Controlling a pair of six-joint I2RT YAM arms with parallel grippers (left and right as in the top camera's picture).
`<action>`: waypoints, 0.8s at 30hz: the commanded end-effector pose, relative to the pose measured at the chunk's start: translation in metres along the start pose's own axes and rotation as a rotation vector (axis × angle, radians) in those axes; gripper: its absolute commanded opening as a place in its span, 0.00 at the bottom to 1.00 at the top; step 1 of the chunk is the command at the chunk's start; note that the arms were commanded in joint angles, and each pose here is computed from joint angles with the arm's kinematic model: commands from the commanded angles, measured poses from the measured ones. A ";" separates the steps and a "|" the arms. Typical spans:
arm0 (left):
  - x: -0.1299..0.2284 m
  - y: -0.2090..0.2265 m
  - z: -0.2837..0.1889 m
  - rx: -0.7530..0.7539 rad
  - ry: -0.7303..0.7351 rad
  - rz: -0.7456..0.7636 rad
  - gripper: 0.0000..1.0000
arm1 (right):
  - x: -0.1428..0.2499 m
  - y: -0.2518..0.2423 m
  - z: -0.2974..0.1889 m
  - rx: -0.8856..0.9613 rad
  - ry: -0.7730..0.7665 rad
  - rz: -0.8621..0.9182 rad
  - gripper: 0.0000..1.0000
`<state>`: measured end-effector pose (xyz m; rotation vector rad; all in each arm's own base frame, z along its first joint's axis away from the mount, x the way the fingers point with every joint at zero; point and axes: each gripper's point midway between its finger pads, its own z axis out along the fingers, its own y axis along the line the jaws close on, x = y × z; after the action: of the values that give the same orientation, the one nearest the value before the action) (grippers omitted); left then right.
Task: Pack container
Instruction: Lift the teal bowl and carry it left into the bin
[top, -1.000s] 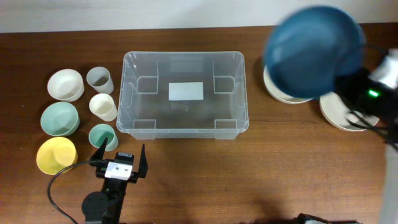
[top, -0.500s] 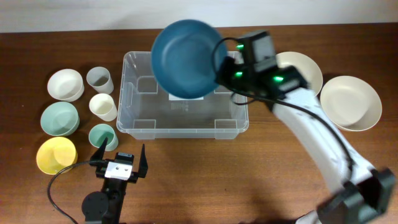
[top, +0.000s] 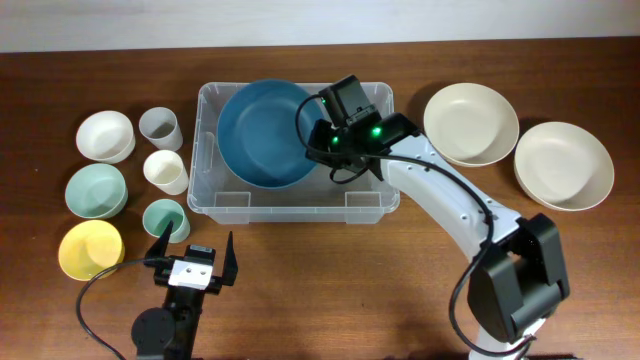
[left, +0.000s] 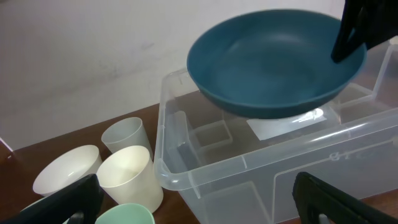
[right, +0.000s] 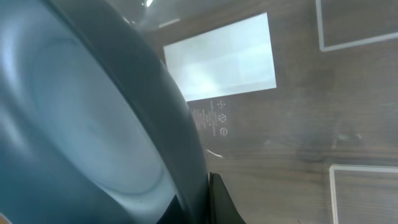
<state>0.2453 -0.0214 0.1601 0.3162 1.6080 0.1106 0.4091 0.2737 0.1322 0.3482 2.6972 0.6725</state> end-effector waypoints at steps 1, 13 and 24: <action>0.002 0.002 0.000 -0.012 0.005 0.015 1.00 | 0.006 0.001 0.014 0.002 0.031 0.016 0.04; 0.002 0.002 0.000 -0.012 0.005 0.015 1.00 | 0.031 -0.010 0.050 0.006 0.166 0.052 0.04; 0.002 0.002 0.000 -0.012 0.005 0.015 1.00 | 0.046 -0.007 0.060 0.012 0.195 0.033 0.04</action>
<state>0.2453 -0.0214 0.1600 0.3162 1.6084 0.1105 0.3936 0.2948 0.0700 0.3673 2.8717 0.7114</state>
